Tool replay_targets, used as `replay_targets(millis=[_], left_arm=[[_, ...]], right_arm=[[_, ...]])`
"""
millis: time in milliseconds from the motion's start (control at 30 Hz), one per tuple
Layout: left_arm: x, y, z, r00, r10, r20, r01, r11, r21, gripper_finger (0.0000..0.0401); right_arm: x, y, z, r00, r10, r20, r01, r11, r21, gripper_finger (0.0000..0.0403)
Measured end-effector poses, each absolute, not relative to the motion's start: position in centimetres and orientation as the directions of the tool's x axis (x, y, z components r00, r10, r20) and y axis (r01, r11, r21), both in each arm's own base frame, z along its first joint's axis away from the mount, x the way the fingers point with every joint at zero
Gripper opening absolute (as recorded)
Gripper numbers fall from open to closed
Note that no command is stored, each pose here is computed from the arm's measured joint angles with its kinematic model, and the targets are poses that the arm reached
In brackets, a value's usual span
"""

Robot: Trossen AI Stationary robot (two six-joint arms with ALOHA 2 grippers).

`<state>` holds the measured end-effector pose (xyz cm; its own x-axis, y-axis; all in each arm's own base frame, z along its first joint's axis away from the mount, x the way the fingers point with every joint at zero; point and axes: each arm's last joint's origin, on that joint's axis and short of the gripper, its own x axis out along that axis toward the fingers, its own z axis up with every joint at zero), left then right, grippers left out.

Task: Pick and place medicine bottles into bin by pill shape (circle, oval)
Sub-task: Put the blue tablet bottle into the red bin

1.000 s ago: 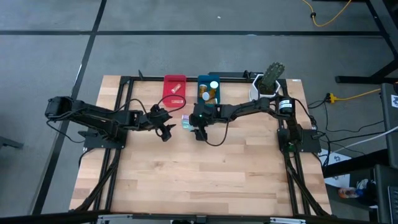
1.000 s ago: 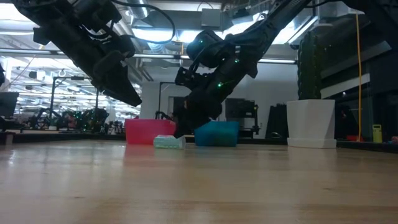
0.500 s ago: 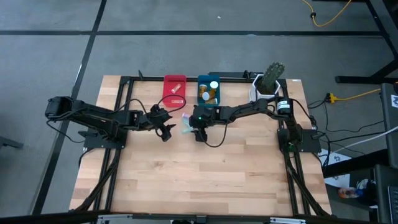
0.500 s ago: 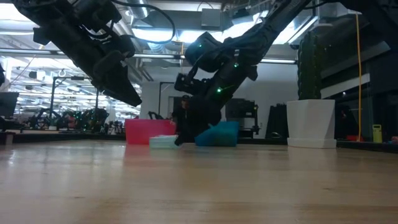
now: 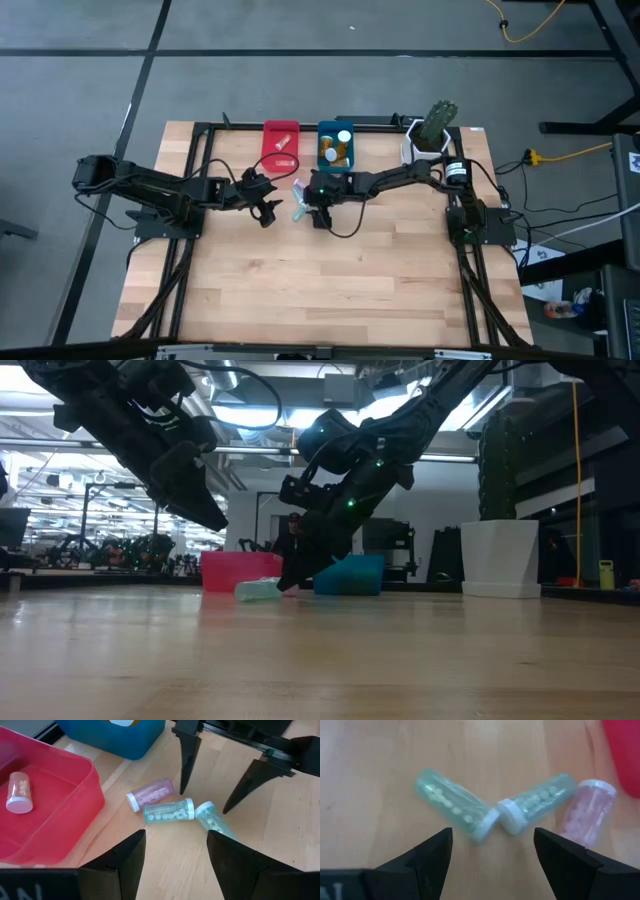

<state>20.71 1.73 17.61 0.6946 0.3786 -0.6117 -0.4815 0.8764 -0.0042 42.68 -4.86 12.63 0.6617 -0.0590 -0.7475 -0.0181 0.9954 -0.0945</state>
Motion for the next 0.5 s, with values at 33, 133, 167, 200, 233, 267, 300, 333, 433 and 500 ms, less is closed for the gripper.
replay_targets(millis=[33,133,167,200,233,267,300,333,433,500], left_arm=[[20.7,1.7,17.6,0.695,0.379,-0.612,-0.482,0.876,-0.004,0.0206],[20.7,1.7,17.6,0.695,0.379,-0.612,-0.481,0.876,-0.004,0.0206],[20.7,1.7,17.6,0.695,0.379,-0.612,-0.482,0.876,-0.004,0.0206],[20.7,1.7,17.6,0.694,0.379,-0.612,-0.482,0.876,-0.004,0.0206],[20.7,1.7,17.6,0.695,0.379,-0.612,-0.481,0.876,-0.004,0.0206],[20.7,1.7,17.6,0.695,0.379,-0.612,-0.481,0.876,-0.004,0.0206],[20.7,1.7,17.6,0.695,0.379,-0.612,-0.481,0.876,-0.004,0.0206],[20.7,1.7,17.6,0.694,0.379,-0.612,-0.482,0.876,-0.004,0.0206],[20.7,1.7,17.6,0.695,0.379,-0.612,-0.482,0.876,-0.004,0.0206],[20.7,1.7,17.6,0.695,0.379,-0.612,-0.482,0.876,-0.004,0.0206]], right_arm=[[42.7,-4.7,12.6,0.663,-0.056,-0.747,-0.023,0.995,-0.095,0.0281],[43.0,-4.2,12.9,0.68,-0.049,-0.732,-0.05,0.992,-0.113,0.0281],[43.2,-4.0,13.1,0.689,-0.047,-0.723,-0.068,0.989,-0.129,0.0281],[43.3,-3.8,13.3,0.697,-0.044,-0.716,-0.089,0.985,-0.147,0.0281],[43.5,-3.6,13.5,0.702,-0.039,-0.712,-0.114,0.979,-0.166,0.0281],[43.6,-3.3,13.6,0.704,-0.035,-0.71,-0.135,0.974,-0.182,0.0281],[43.6,-3.1,13.6,0.704,-0.031,-0.71,-0.159,0.967,-0.2,0.0281],[43.6,-2.9,13.7,0.704,-0.024,-0.71,-0.186,0.958,-0.217,0.0281],[43.8,-2.5,13.9,0.712,0.012,-0.702,-0.248,0.939,-0.236,0.0281],[43.8,-2.4,13.8,0.71,0.013,-0.704,-0.252,0.938,-0.237,0.0281]])
